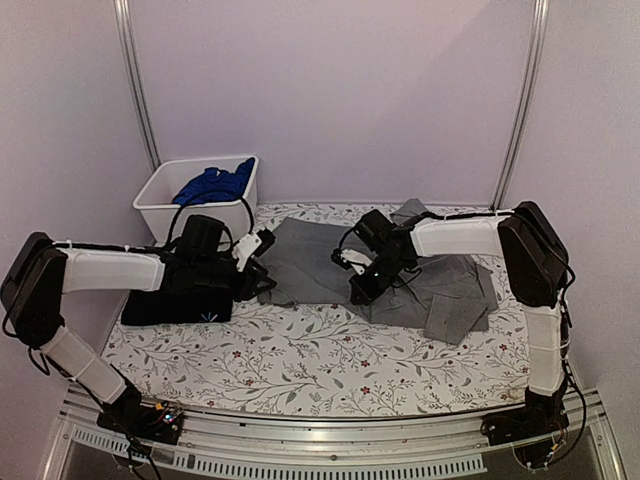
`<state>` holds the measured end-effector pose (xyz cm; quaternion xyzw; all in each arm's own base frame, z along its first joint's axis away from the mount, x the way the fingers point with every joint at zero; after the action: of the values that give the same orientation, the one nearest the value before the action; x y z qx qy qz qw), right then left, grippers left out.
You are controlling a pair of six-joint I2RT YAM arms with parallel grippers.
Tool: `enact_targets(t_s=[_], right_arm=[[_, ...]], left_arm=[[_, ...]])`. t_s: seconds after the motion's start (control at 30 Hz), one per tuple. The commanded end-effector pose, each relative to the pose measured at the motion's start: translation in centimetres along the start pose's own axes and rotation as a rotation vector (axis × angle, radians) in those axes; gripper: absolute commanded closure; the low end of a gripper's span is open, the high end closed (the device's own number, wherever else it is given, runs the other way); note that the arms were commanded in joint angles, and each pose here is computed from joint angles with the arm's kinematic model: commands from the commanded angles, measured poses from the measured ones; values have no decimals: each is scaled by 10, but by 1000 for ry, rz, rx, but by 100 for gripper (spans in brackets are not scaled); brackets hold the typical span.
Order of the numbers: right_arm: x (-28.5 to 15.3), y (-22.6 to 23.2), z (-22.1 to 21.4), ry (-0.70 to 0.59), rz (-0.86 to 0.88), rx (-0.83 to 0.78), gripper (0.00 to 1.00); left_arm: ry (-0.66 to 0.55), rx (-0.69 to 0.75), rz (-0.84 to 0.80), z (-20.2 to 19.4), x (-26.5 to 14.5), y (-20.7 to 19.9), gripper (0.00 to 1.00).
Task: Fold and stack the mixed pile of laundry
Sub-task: Smooth out the 1/3-folded T-shirt at the center of the board.
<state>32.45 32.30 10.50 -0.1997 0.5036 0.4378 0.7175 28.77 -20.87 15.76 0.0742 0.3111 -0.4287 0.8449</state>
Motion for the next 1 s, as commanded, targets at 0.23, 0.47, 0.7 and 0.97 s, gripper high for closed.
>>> enact_targets(t_s=[0.23,0.47,0.7,0.97], right_arm=[[-12,-4,1,-44,70,56,100],[-13,-5,-1,-44,75,68,100],[-14,-4,-4,-39,73,72,100],[-14,-4,-3,-45,82,73,100]], left_arm=[[220,307,-56,-49,32,-40,68],[248,389,42,-46,62,-32,70],[224,420,95,-40,70,-30,70],[240,456,114,-41,79,-26,73]])
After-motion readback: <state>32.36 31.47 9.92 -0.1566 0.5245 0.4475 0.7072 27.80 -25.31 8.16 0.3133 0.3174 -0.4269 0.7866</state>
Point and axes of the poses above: each gripper's point midway between its finger pads, its own x axis out along the fingers, its own y axis along the line the jaws close on, z = x × y, the point moved 8 cm from there along -x, back along the fingers, and after that the axes turned 8 degrees about -x, right-handed, at the moved point
